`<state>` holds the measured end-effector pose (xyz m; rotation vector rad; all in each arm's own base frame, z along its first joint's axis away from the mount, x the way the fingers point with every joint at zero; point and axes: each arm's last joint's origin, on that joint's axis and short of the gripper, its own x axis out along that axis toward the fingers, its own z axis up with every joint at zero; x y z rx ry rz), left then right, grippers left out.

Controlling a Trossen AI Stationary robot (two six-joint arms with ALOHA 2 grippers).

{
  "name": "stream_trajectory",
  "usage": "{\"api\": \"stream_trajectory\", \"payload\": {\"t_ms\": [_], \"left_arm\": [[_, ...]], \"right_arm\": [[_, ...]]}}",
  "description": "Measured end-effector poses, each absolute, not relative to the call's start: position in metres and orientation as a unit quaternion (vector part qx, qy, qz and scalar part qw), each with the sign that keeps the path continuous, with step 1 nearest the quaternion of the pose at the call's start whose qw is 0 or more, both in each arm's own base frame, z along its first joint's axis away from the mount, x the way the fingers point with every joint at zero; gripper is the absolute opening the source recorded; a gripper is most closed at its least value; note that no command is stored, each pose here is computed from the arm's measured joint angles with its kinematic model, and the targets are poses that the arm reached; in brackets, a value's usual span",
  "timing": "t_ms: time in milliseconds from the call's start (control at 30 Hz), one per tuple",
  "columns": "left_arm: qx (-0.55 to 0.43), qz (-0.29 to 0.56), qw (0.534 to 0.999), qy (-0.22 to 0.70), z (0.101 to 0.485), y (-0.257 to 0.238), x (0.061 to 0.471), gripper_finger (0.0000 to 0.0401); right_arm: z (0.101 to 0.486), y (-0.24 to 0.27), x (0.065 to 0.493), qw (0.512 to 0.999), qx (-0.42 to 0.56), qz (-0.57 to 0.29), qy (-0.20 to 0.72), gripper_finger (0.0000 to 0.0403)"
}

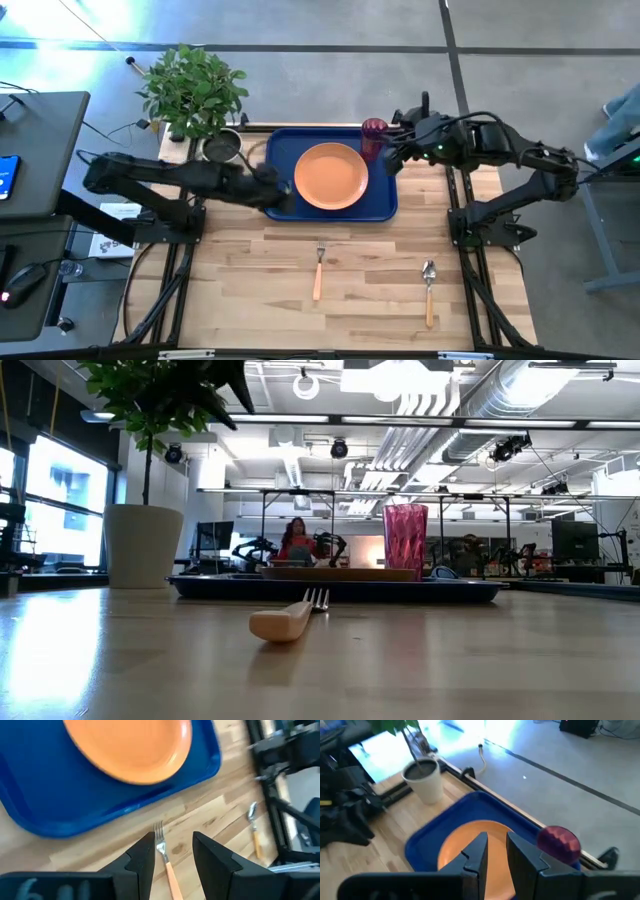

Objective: Pick and place plate/cup/fork/spoon on tray
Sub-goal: Put the fork on the tray to the left of the plate

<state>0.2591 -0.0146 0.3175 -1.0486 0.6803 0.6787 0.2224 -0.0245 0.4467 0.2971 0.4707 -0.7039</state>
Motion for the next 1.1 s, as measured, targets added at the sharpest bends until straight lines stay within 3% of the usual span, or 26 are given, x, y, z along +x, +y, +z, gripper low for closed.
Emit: {"api": "stream_trajectory", "payload": {"t_ms": [367,1100], "left_arm": [[-0.506,0.360,0.715,0.321,0.270,-0.053,0.299,0.0122],[-0.534,0.359,0.682,0.348,0.181,-0.102,0.350,0.0122]], "right_arm": [[0.438,-0.026,0.216,0.888,0.125,-0.339,0.285,0.0062],[0.434,-0.025,0.214,0.883,0.120,-0.330,0.311,0.0062]]}}
